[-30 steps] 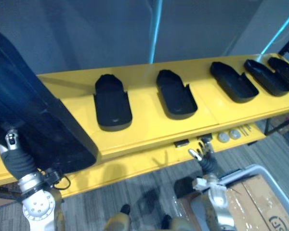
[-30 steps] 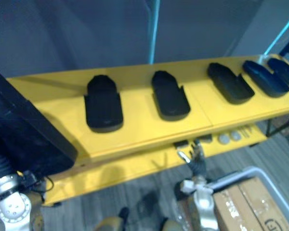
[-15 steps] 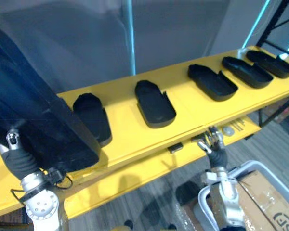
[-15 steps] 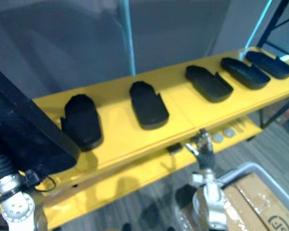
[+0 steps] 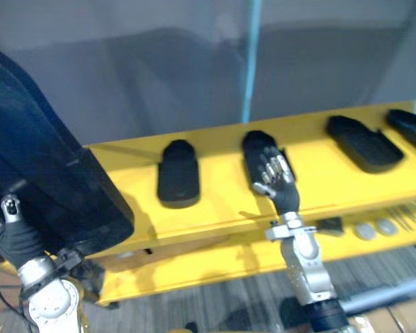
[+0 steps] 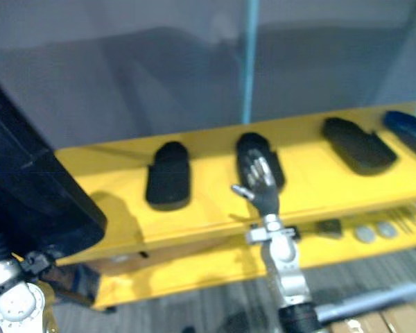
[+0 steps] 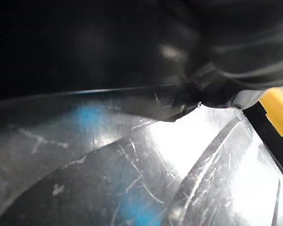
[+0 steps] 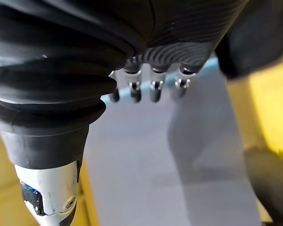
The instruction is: Walk over and take plastic housings, then place them on the shelf
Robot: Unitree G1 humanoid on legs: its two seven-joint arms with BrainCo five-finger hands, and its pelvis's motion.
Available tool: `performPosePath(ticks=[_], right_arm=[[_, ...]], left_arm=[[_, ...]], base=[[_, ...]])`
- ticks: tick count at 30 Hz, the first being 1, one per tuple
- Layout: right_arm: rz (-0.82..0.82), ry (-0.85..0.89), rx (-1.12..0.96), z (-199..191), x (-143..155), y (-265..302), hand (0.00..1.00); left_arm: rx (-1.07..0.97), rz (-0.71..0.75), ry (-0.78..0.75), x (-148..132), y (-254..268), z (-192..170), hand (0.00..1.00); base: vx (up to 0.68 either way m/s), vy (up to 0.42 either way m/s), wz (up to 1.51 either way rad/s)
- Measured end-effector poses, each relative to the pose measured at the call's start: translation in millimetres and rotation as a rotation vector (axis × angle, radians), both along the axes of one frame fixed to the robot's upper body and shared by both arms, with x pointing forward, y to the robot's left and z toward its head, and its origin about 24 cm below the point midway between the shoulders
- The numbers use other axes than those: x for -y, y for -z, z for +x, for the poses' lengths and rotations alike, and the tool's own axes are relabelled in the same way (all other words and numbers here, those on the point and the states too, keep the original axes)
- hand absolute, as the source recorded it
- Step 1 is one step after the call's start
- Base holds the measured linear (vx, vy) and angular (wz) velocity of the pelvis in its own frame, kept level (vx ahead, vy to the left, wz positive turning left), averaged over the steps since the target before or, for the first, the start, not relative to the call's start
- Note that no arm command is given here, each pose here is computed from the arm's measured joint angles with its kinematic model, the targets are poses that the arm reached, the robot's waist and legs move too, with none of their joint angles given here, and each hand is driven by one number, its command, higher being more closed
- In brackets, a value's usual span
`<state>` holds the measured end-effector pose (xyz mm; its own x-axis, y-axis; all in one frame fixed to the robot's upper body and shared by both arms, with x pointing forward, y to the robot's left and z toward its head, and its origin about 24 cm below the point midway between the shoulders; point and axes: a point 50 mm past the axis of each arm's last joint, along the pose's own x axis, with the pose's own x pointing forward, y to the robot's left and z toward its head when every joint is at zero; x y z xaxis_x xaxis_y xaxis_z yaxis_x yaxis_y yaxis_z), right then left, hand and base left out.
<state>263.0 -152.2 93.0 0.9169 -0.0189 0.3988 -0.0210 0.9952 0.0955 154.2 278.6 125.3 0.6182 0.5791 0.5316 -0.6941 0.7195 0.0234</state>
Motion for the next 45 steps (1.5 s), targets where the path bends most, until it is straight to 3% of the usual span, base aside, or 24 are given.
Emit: performPosePath(ticks=[8,12,18,20,25,32,37,39,45], right_arm=[[0.012,0.267,0.223,-13.8,4.3,-29.4,0.0],[0.043,0.568,0.322,-38.3,38.9,-38.7,0.0],[0.04,1.074,0.248,-80.7,101.7,-16.3,0.0],[0.018,1.144,0.183,-92.5,113.8,-7.2,0.0],[0.029,1.038,-0.201,-110.8,126.0,52.3,0.0],[0.01,0.589,-0.757,-127.7,98.4,153.9,0.0],[-0.021,0.397,-0.951,-137.9,86.5,186.3,0.0],[-0.049,0.329,-0.997,-135.3,83.9,192.7,0.0],[-0.086,0.316,-1.07,-140.8,95.0,200.3,0.0]], left_arm=[[-0.092,-0.041,-0.072,-13.7,19.3,-13.4,1.0],[-0.119,-0.057,-0.097,-16.3,24.7,-15.8,1.0],[-0.128,-0.085,-0.143,-22.6,27.0,-15.2,1.0],[-0.132,-0.092,-0.188,-29.0,27.1,-20.6,1.0],[-0.133,-0.099,-0.234,-35.9,26.5,-26.5,1.0],[-0.195,-0.083,-0.24,-48.8,21.6,-20.8,1.0],[-0.412,-0.09,-0.259,-80.0,36.6,-4.5,1.0],[-0.589,-0.119,-0.273,-105.6,51.0,3.2,1.0],[-0.832,-0.139,-0.267,-147.3,55.0,15.3,1.0]], base=[[0.07,-0.009,-0.51],[0.04,-0.019,-0.59],[0.02,-0.013,-0.18],[0.02,-0.027,-0.16],[0.02,-0.017,-0.04],[0.03,-0.003,0.04],[0.02,0.003,0.18],[0.0,0.0,0.0],[0.0,0.0,0.0]])
